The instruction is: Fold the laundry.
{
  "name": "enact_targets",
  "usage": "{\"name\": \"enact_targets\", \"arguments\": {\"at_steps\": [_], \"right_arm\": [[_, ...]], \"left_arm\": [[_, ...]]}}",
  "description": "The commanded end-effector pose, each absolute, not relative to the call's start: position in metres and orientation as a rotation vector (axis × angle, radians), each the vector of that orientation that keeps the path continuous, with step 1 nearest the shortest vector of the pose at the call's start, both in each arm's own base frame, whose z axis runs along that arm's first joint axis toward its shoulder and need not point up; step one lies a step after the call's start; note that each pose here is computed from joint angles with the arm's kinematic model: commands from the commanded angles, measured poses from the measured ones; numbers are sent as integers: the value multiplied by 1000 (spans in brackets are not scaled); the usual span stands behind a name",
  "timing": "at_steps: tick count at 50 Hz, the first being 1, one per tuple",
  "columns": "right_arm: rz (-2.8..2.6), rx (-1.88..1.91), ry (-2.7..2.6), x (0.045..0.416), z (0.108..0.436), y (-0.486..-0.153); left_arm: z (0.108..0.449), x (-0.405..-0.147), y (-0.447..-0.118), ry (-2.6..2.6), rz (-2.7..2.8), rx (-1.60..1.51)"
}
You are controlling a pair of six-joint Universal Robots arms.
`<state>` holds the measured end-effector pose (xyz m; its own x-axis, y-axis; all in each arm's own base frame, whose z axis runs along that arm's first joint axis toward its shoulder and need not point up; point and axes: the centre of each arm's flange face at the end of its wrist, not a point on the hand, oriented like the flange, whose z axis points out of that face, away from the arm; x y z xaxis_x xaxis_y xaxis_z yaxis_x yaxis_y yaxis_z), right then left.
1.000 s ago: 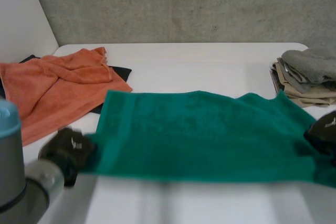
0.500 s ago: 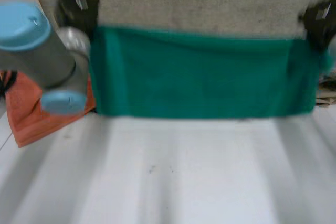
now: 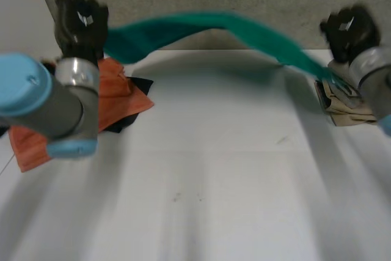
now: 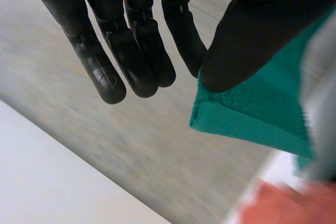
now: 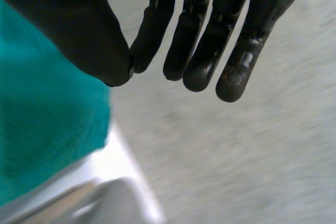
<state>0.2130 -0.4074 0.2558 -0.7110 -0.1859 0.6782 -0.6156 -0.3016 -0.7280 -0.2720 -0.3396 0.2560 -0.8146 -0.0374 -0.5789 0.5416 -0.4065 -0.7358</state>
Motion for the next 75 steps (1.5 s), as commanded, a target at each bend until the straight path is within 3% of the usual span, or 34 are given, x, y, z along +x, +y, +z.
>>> {"name": "enact_targets", "arguments": {"at_steps": [1, 4, 12, 18, 22, 28, 38, 45, 53, 58, 63, 68, 71, 75], "right_arm": [[1804, 1196, -2010, 218, 173, -384], [1730, 1215, -2081, 214, 170, -377], [1384, 1370, -2296, 195, 196, -320], [1315, 1363, -2320, 173, 196, -313], [1527, 1201, -2334, 176, 200, -311], [1913, 789, -2446, 186, 189, -307], [2157, 789, -2702, 267, 184, -261], [2155, 636, -2750, 301, 162, -271], [2243, 447, -2605, 326, 142, -320], [2262, 505, -2572, 336, 134, -332], [2207, 639, -2560, 335, 135, -321], [2137, 804, -2588, 321, 165, -292], [2026, 890, -2632, 302, 182, -275], [1841, 822, -2680, 251, 190, -284]], "left_arm": [[167, -267, -322, 1691, -2044, 871], [156, -262, -312, 1728, -1990, 907], [190, -231, -256, 1842, -1841, 981], [208, -220, -235, 1915, -1802, 988], [221, -226, -234, 1905, -1892, 976], [275, -251, -231, 1787, -2147, 913], [358, -290, -200, 1569, -2502, 876], [390, -299, -179, 1485, -2624, 828], [417, -295, -157, 1407, -2724, 785], [431, -288, -150, 1359, -2760, 744], [431, -287, -152, 1359, -2753, 745], [423, -289, -156, 1384, -2726, 765], [420, -289, -158, 1393, -2716, 770], [420, -289, -158, 1392, -2715, 771]]}}
